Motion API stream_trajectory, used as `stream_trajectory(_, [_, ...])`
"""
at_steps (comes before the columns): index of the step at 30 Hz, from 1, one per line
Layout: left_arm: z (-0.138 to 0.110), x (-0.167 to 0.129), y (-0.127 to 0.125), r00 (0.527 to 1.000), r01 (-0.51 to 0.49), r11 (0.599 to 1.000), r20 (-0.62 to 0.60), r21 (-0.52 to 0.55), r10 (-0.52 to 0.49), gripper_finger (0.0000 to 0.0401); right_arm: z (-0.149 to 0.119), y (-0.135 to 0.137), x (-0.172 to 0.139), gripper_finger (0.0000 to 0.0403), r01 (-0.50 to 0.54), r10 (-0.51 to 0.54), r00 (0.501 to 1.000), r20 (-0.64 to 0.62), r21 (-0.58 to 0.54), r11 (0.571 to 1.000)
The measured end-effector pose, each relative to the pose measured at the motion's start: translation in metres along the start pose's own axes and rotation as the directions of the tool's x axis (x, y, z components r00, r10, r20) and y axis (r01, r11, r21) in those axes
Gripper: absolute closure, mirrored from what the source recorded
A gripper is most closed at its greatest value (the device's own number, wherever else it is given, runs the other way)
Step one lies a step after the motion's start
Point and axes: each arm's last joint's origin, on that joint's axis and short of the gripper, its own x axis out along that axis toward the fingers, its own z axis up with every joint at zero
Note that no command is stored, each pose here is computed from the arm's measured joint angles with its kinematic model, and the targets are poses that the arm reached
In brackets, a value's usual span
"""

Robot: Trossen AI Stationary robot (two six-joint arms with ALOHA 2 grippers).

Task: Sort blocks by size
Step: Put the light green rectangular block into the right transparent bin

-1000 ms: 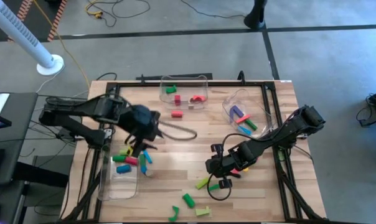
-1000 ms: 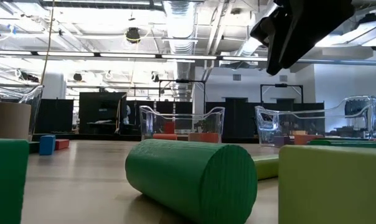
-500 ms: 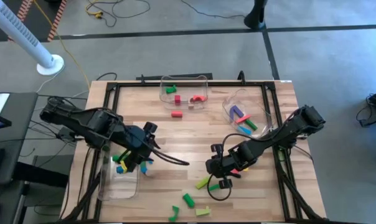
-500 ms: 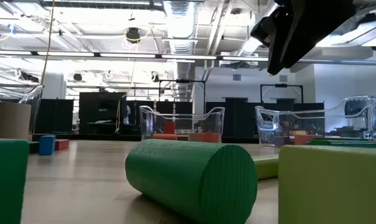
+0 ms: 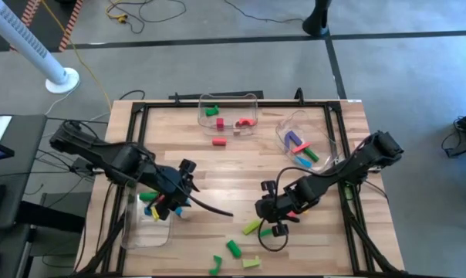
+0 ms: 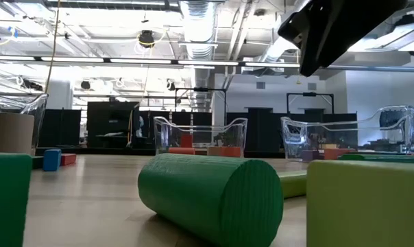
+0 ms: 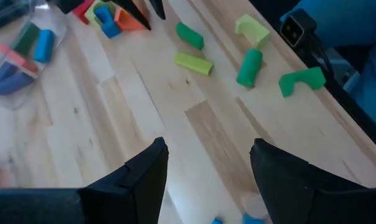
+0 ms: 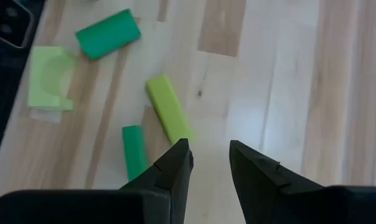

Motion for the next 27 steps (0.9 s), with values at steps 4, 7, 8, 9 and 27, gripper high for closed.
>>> stream_trajectory(4, [-0.008,0.020,-0.006,0.999,0.026,1.000,0.031,0.005,-0.026,0.0184,-0.001,0.005,-0.001,0.0262,-0.008,0.008,1.000,0.001,-0.013,1.000])
stream_trajectory(7, [-0.014,0.032,-0.008,0.998,0.036,0.999,0.048,0.016,-0.037,0.0184,-0.001,0.006,-0.001,0.0262,-0.012,0.012,1.000,0.007,-0.016,1.000])
stream_trajectory(8, [-0.016,0.036,-0.009,0.998,0.035,0.999,0.052,0.019,-0.036,0.0184,0.000,0.006,-0.001,0.0262,-0.013,0.013,1.000,0.010,-0.015,1.000])
stream_trajectory(9, [-0.019,0.039,-0.010,0.998,0.034,0.999,0.052,0.022,-0.036,0.0184,0.000,0.006,-0.001,0.0262,-0.014,0.014,1.000,0.014,-0.014,1.000])
stream_trajectory(27, [-0.048,0.082,-0.020,0.982,0.042,0.999,0.182,0.018,-0.044,0.0184,0.005,0.009,-0.001,0.0194,-0.030,0.031,0.997,0.070,-0.014,0.999])
